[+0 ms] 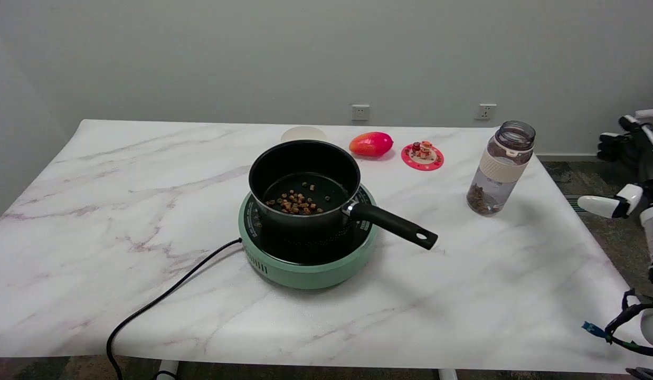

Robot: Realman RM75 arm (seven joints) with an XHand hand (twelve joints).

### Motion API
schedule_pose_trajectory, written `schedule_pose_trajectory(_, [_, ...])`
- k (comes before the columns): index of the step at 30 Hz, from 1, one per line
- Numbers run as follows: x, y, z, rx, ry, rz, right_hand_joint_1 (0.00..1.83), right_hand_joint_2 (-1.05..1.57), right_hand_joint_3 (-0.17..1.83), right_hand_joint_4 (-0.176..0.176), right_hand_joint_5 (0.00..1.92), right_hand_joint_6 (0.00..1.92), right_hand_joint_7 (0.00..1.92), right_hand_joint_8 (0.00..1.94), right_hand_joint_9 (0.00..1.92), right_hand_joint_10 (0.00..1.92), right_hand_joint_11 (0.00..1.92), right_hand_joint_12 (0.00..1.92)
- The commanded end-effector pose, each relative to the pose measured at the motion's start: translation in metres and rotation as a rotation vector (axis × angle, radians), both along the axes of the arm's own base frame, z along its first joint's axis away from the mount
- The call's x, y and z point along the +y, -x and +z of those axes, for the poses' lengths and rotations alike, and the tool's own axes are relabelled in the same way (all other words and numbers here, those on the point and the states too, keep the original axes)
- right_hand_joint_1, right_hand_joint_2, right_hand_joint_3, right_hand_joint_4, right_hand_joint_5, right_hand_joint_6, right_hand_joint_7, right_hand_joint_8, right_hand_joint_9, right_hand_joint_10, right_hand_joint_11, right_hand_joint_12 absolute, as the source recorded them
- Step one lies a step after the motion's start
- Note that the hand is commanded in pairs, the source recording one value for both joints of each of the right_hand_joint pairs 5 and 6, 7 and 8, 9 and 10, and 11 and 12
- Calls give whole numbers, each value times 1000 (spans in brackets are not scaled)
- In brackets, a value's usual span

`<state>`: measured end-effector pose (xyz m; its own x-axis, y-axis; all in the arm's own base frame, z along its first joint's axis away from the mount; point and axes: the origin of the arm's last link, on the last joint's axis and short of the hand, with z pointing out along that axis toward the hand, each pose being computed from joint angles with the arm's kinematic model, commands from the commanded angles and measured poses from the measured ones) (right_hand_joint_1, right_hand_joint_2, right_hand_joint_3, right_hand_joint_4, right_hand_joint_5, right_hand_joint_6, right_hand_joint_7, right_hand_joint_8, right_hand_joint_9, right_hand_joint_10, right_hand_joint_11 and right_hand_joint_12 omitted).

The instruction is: Pick up the bottle.

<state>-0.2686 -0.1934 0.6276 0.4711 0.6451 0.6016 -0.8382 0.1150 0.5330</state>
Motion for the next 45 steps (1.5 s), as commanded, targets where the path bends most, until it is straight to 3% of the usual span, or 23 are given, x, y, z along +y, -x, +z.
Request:
schedule_pose_trajectory(1, [-46,46,-38,-494,-215,-23,1221,-1007,1279,0,159,159,463,463,474,474,509,509])
schedule_pose_trajectory(8, [-72,49,-56,-539,-263,6,1205,-1035,1317,0,111,111,421,421,417,417,443,443])
schedule_pose_trajectory(10, [-77,48,-59,-553,-279,14,1200,-1023,1189,0,100,100,413,413,411,411,439,439])
schedule_pose_trajectory(16, [-91,48,-67,-567,-339,14,1174,-1047,1162,0,86,86,404,404,422,422,465,465])
schedule_pose_trajectory(22, [-97,43,-69,-554,-380,17,1133,-1047,1037,0,129,129,390,390,425,425,467,467])
schedule_pose_trajectory(45, [-109,44,-88,-551,-430,44,1145,-1047,889,0,45,45,317,317,379,379,420,420])
